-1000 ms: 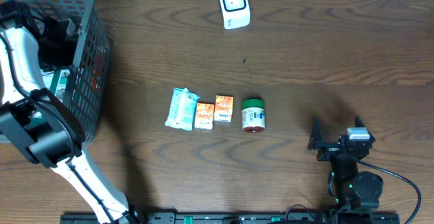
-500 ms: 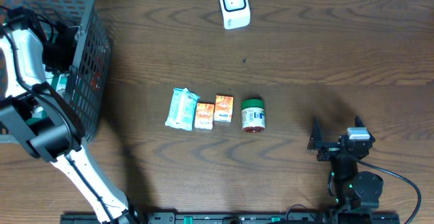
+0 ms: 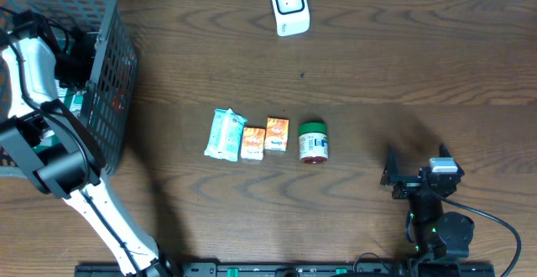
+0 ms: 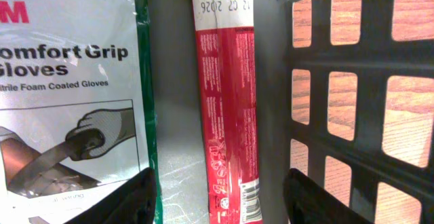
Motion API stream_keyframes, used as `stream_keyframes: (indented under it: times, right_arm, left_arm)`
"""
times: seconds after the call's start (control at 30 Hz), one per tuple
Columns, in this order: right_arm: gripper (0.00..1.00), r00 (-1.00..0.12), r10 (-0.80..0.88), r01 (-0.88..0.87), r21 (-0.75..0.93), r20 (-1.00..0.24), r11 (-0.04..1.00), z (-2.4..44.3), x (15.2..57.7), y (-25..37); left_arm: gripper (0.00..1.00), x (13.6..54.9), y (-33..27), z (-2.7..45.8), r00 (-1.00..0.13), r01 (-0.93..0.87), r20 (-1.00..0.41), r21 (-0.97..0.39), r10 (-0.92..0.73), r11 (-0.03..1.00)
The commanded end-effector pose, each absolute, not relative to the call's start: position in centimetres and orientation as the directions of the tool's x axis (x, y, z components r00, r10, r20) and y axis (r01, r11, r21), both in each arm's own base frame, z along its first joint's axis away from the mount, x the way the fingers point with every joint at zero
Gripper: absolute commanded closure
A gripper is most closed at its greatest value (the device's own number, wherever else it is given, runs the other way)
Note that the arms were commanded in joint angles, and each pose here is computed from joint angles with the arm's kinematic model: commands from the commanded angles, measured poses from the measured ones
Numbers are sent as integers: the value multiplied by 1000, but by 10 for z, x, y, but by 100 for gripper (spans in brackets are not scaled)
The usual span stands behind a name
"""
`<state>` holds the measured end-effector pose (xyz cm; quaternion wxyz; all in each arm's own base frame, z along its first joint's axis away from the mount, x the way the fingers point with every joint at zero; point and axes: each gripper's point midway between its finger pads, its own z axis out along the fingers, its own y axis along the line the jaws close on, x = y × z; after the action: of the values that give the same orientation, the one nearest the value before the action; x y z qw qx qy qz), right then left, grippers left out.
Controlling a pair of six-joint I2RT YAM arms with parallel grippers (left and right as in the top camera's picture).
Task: Scan the item barcode
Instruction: 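Grasp the red-and-white stick snack with the left gripper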
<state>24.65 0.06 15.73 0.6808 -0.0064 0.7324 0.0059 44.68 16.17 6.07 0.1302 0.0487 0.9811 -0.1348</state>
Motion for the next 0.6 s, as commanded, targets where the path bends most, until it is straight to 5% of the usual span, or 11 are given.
stream_keyframes:
  times: [0.0,0.57]
  right_arm:
    - [1,-73,4,-24,6,-997,1000,157,246,3]
    - [1,-73,5,-24,6,-997,1000,157,246,3]
  left_arm:
    - [43,446,159,54,-963,131,-264,-274,57,953]
    - [44,444,162,17,-969,104,-243,-218,49,970]
